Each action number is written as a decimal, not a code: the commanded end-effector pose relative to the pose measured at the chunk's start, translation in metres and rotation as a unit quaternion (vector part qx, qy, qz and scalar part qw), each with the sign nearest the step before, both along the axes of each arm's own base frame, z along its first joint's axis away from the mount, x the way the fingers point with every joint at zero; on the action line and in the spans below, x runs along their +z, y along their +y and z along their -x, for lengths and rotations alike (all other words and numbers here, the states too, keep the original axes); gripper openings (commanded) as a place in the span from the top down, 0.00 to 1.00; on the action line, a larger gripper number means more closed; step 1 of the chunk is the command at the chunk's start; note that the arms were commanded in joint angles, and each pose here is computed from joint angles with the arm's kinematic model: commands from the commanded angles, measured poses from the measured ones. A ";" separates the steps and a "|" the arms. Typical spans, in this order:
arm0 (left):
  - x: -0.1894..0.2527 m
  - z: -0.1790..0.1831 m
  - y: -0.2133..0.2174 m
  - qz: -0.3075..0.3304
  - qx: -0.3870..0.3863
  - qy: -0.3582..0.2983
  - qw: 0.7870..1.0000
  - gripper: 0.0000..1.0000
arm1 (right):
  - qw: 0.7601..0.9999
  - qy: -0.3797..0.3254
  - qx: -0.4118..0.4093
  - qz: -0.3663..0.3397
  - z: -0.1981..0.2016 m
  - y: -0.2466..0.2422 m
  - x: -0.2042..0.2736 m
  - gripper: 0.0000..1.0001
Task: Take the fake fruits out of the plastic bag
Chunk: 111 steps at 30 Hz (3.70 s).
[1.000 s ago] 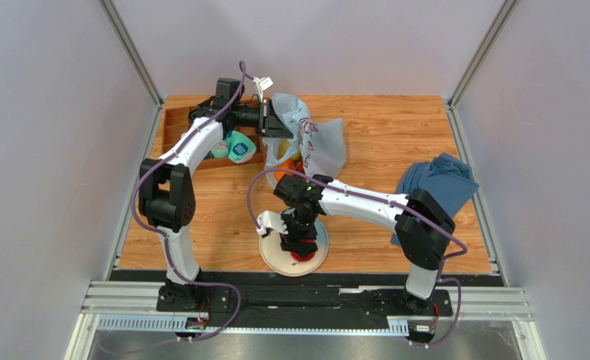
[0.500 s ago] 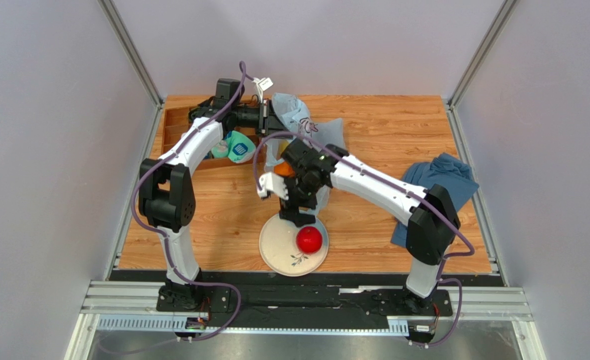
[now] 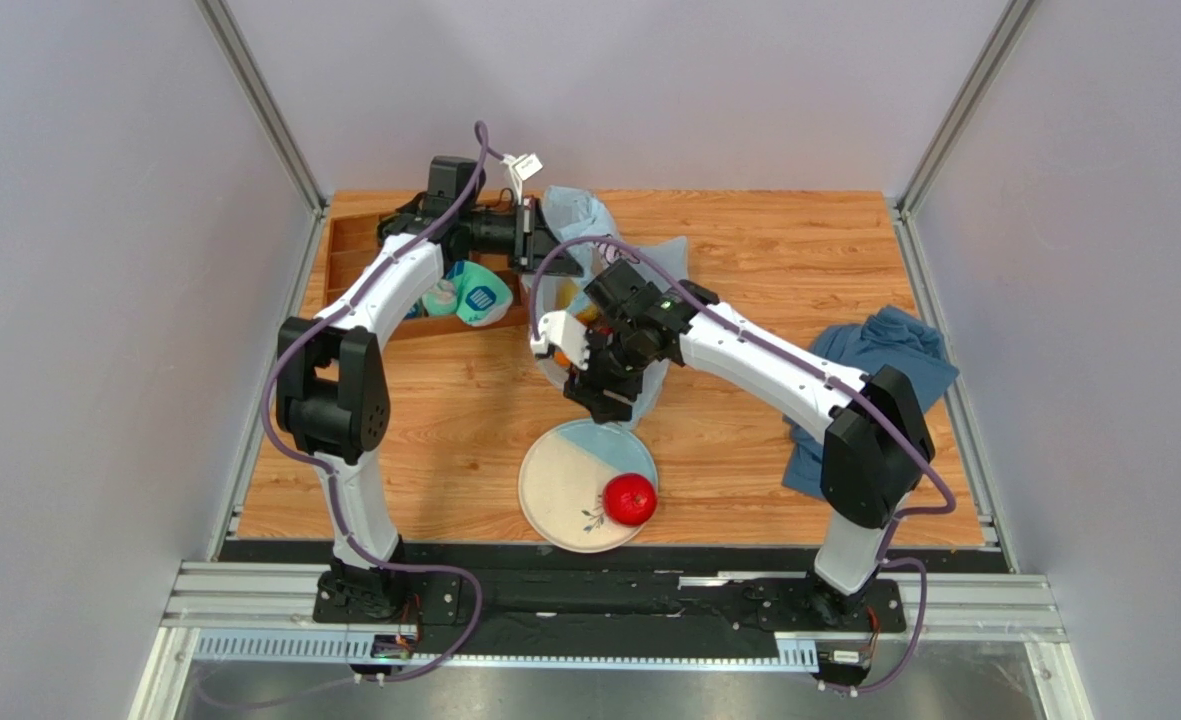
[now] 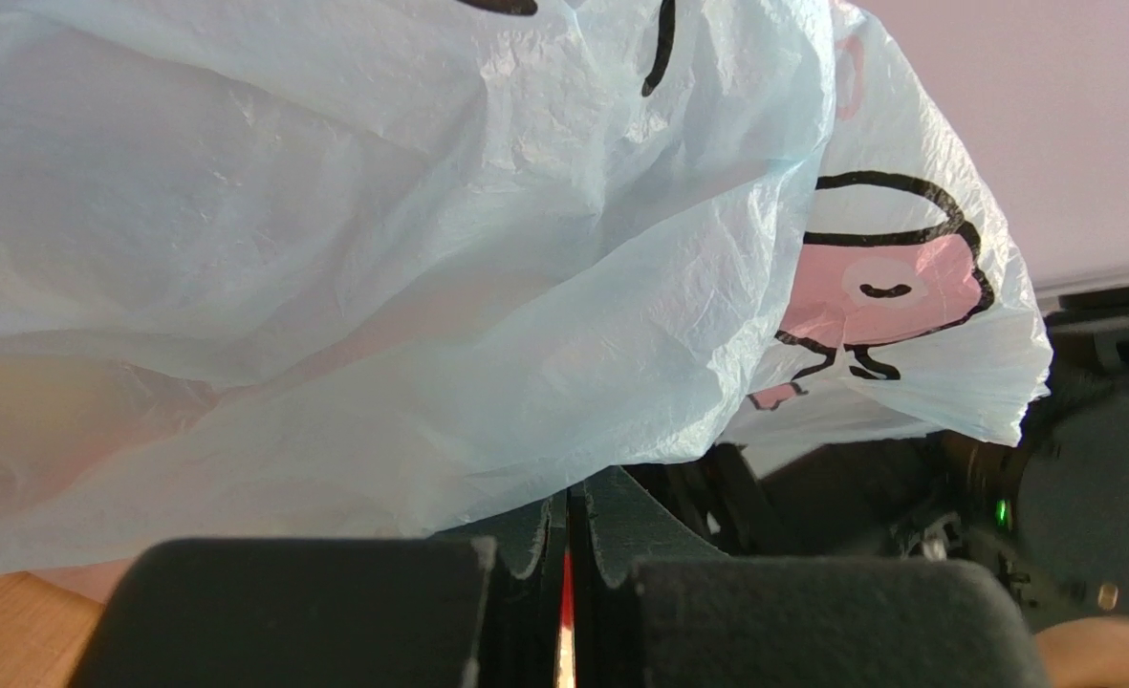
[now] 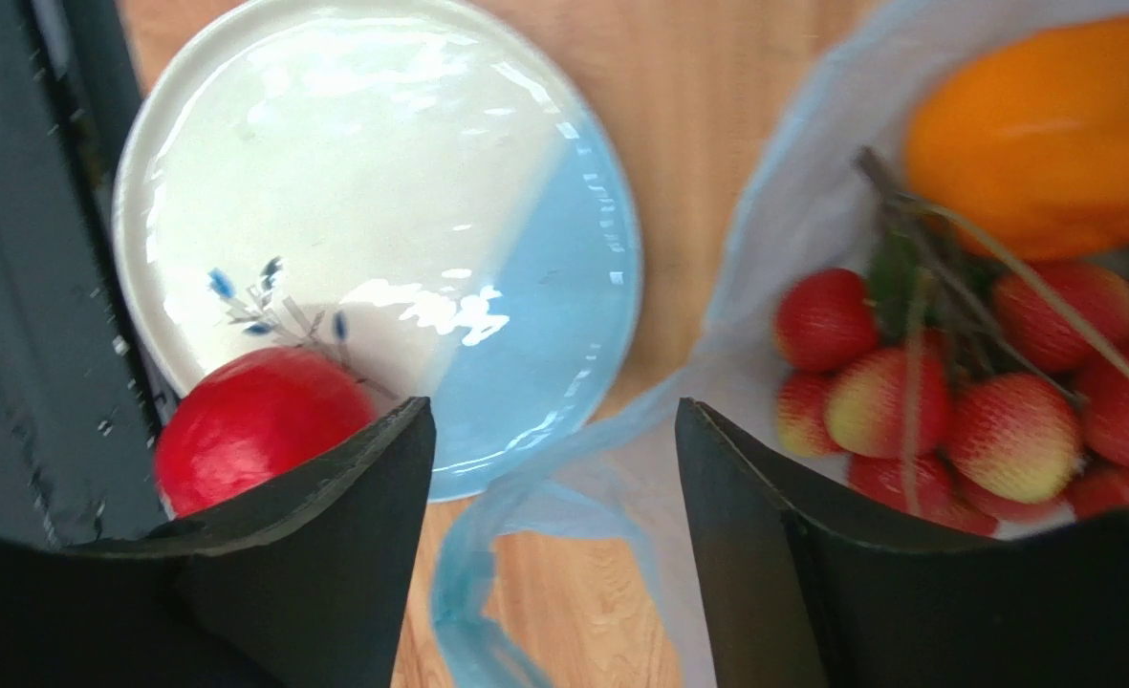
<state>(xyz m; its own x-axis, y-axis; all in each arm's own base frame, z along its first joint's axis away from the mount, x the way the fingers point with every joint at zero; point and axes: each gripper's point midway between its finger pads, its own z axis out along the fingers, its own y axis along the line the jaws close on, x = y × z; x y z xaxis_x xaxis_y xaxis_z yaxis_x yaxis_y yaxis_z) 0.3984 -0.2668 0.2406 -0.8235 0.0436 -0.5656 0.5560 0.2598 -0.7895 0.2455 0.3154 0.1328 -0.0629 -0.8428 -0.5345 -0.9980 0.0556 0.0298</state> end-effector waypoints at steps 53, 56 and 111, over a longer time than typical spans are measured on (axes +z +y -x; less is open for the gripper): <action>0.005 -0.003 -0.010 0.042 -0.019 0.013 0.999 1.00 | 0.962 -0.270 0.025 0.033 -0.118 -0.029 -0.014 1.00; 0.006 -0.003 -0.010 0.042 -0.019 0.014 0.999 1.00 | 0.961 -0.277 0.008 -0.011 -0.109 -0.025 0.027 1.00; -0.004 -0.023 -0.007 0.042 -0.003 0.030 0.999 1.00 | 0.993 -0.072 -0.050 -0.082 -0.045 -0.004 0.058 0.39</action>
